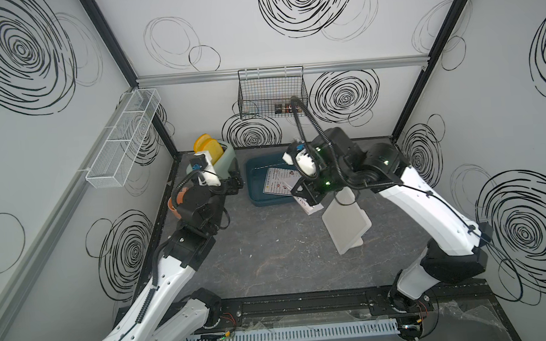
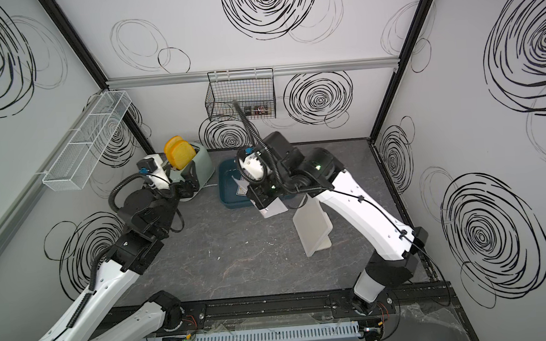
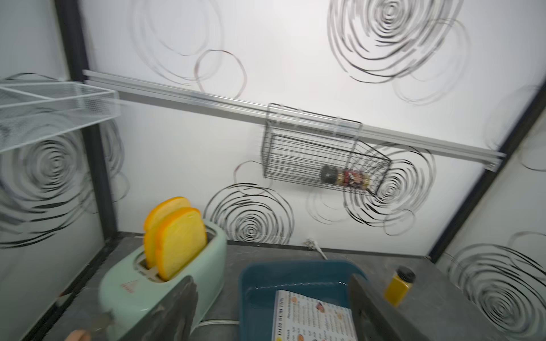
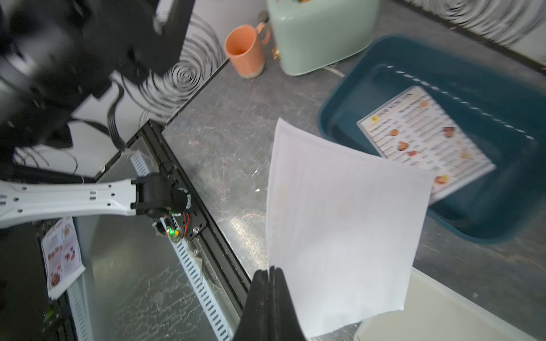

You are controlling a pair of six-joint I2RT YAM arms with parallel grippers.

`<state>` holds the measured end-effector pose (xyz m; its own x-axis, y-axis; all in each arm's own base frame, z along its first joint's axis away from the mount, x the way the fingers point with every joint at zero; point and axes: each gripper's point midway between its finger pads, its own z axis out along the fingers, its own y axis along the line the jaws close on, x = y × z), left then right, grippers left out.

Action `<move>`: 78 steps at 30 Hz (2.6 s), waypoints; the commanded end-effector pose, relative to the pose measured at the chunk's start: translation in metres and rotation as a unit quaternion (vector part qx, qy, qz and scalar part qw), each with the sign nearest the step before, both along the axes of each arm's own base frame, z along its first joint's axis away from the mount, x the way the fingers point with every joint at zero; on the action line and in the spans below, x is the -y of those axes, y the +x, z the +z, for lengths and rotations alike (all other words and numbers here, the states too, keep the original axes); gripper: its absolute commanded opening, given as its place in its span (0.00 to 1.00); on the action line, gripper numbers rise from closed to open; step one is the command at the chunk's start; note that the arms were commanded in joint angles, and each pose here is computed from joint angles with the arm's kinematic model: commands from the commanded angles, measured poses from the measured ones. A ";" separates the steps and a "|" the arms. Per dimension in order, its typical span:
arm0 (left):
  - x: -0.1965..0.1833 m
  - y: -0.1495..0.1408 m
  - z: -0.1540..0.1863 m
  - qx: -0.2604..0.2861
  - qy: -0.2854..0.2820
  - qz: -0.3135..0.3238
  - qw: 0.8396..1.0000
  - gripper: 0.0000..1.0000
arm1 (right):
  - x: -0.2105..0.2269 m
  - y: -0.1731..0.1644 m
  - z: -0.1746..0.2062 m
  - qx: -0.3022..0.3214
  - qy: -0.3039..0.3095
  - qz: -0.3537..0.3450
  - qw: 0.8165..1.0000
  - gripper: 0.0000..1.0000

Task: Replace the menus in the menu holders
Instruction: Take out the menu from the menu holder, then place the menu at the center of the board, then pick up the menu from the storage box.

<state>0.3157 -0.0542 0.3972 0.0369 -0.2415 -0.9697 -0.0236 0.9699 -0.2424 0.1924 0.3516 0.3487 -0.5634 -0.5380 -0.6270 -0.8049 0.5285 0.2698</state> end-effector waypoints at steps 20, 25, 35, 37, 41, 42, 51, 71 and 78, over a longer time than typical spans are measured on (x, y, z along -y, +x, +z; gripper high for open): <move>-0.112 -0.074 0.023 -0.021 -0.043 0.189 0.981 0.85 | -0.129 -0.002 -0.175 -0.085 -0.044 0.256 0.962 0.00; -0.108 -0.072 0.010 -0.041 -0.050 0.179 0.982 0.84 | -0.155 0.042 -0.212 0.053 -0.102 0.255 0.960 0.00; -0.100 -0.068 -0.008 -0.087 -0.047 0.158 0.983 0.82 | -0.185 0.053 -0.262 0.164 -0.127 0.311 0.927 0.00; -0.099 -0.068 -0.012 -0.095 -0.047 0.155 0.982 0.82 | -0.188 0.054 -0.267 0.168 -0.126 0.313 0.926 0.00; -0.097 -0.064 -0.017 -0.105 -0.043 0.150 0.982 0.82 | -0.192 0.055 -0.275 0.167 -0.121 0.313 0.927 0.06; -0.096 -0.063 -0.018 -0.108 -0.044 0.148 0.982 0.81 | -0.193 0.055 -0.276 0.167 -0.121 0.313 0.927 0.11; -0.100 -0.058 -0.020 -0.124 -0.051 0.168 0.977 0.84 | -0.188 0.088 -0.217 0.167 -0.071 0.207 0.962 0.47; 0.053 0.070 -0.176 -0.295 -0.052 -0.088 0.950 0.92 | 0.050 0.253 -0.206 -0.049 0.058 -0.529 0.845 0.64; 0.054 0.098 -0.226 -0.334 -0.058 -0.098 0.936 0.96 | 0.078 0.273 -0.254 -0.092 -0.016 -0.584 0.807 0.80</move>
